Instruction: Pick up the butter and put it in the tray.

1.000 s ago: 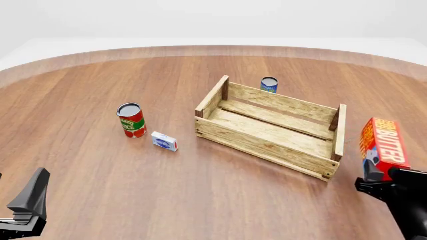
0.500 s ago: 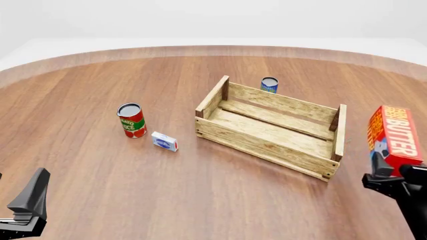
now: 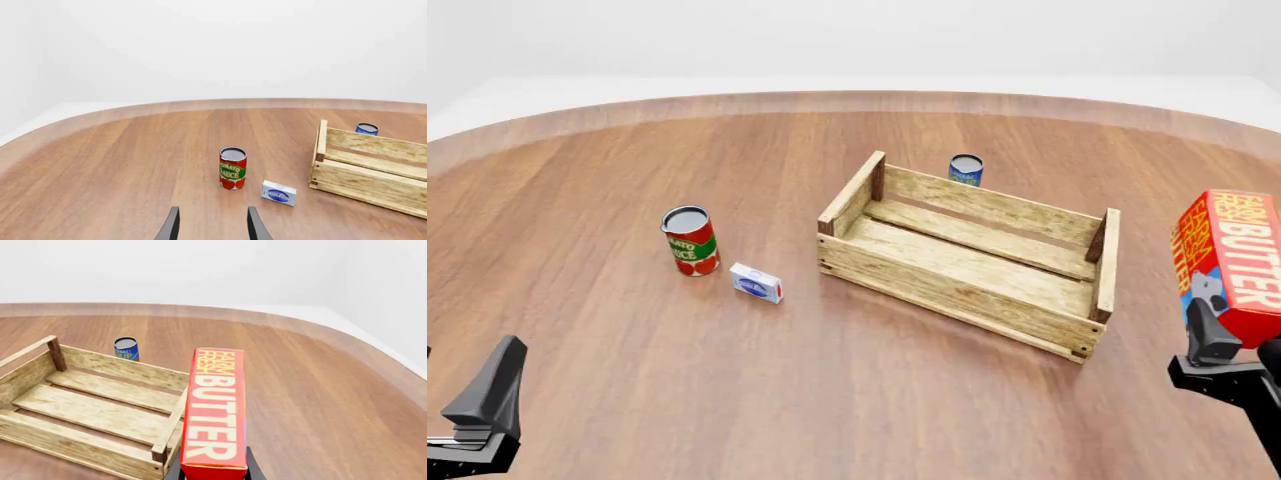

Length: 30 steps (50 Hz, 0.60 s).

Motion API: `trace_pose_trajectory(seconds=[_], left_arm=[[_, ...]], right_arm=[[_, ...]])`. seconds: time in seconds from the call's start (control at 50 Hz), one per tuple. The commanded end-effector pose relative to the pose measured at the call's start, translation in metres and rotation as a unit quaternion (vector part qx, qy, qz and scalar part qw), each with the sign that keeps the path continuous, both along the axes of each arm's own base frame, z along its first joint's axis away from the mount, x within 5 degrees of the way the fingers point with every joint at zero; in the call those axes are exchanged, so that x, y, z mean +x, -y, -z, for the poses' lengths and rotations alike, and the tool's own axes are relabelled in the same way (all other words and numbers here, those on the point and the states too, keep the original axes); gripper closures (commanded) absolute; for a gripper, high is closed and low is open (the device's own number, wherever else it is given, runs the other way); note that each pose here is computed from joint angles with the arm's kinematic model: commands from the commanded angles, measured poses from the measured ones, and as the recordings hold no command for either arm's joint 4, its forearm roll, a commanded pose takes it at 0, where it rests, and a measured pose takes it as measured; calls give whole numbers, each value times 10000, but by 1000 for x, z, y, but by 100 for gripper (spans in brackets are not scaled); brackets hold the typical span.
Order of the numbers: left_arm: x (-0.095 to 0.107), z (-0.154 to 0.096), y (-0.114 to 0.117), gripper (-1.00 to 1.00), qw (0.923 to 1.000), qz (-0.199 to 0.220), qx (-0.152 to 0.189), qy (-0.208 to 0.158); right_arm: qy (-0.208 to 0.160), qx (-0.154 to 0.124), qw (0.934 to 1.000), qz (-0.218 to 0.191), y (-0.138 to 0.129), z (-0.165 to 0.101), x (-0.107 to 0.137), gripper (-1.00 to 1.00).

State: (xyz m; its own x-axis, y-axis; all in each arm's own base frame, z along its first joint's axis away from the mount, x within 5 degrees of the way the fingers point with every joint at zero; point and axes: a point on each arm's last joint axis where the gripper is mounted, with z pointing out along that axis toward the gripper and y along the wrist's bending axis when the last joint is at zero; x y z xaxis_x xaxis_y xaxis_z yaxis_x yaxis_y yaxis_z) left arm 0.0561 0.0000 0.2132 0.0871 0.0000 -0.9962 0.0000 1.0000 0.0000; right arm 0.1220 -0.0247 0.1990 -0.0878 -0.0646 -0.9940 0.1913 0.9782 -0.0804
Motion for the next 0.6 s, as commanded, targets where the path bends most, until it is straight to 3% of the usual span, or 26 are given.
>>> trace_pose_trajectory(seconds=[0.02, 0.6], left_arm=[[0, 0, 0, -100, 10000, 0, 0, 0], [0, 0, 0, -100, 10000, 0, 0, 0]], right_arm=[[328, -26, 9993, -193, -7, -21, -10, 100], [600, -256, 9944, -827, -21, -71, -13, 100]])
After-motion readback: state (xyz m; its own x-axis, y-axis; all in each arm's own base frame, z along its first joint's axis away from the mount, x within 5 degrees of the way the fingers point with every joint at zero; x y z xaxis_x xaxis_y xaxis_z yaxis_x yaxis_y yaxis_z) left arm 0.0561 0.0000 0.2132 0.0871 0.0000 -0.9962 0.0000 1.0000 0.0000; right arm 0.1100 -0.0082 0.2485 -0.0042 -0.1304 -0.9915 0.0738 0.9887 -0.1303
